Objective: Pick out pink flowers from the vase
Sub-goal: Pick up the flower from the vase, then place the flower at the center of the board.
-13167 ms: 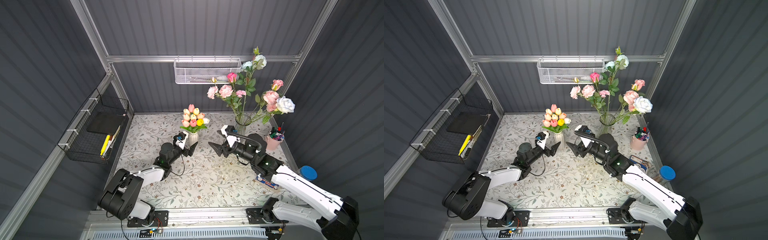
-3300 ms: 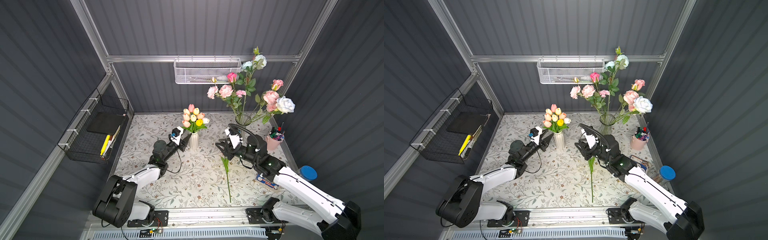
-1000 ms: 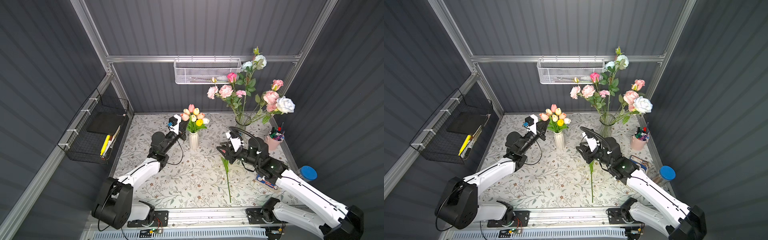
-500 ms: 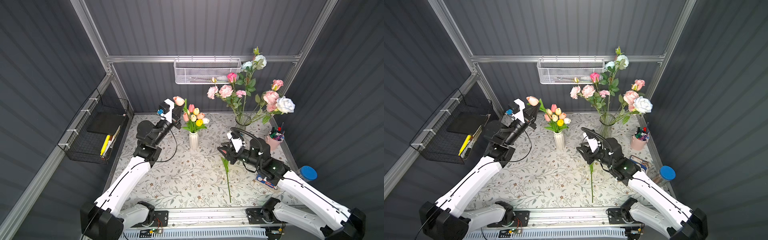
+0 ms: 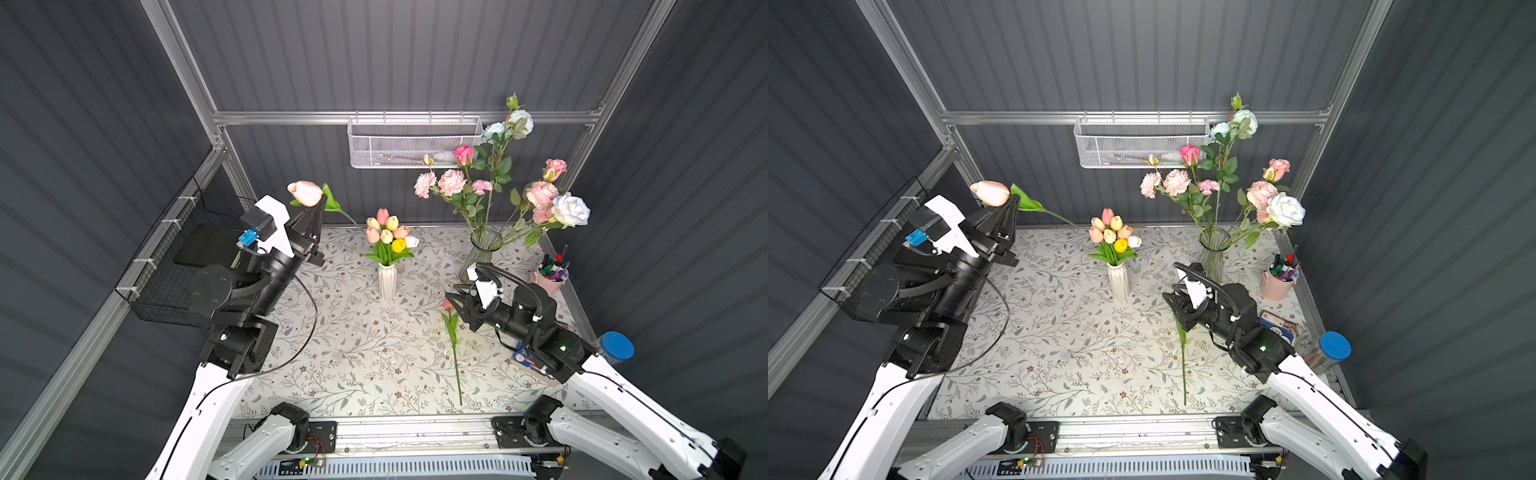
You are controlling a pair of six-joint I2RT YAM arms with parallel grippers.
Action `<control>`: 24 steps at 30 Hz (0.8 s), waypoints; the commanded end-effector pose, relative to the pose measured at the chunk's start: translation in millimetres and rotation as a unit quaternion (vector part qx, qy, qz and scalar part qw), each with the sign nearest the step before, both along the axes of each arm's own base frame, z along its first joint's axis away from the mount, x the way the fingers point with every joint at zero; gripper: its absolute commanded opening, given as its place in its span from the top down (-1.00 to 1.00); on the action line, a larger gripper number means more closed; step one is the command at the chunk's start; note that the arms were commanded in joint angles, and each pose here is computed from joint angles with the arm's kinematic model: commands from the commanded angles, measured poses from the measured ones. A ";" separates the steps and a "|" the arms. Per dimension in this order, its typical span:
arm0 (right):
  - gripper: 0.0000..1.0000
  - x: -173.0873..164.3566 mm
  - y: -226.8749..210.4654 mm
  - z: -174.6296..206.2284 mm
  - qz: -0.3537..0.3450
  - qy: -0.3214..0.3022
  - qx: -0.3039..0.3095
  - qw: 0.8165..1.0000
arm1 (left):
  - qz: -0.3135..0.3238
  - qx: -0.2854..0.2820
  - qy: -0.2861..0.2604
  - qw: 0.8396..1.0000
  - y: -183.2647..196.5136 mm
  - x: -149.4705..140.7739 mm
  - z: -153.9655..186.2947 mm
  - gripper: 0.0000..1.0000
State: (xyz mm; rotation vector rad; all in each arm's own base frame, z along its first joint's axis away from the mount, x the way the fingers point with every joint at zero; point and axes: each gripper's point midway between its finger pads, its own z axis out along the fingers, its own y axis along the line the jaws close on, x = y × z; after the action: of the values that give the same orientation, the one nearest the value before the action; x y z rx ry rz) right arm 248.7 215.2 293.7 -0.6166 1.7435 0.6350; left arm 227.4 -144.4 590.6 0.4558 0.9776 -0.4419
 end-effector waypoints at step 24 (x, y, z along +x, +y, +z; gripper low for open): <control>0.23 17.7 -59.1 0.6 -0.188 0.067 0.008 0.980 | 0.037 0.047 0.621 0.781 -9.7 40.5 -274.6 1.00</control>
State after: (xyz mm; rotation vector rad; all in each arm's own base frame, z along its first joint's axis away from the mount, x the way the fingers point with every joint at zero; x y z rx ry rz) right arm 265.4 161.3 285.6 -0.3038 1.8988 0.4134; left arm 270.5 -163.9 385.3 0.2268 2.0776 -0.7077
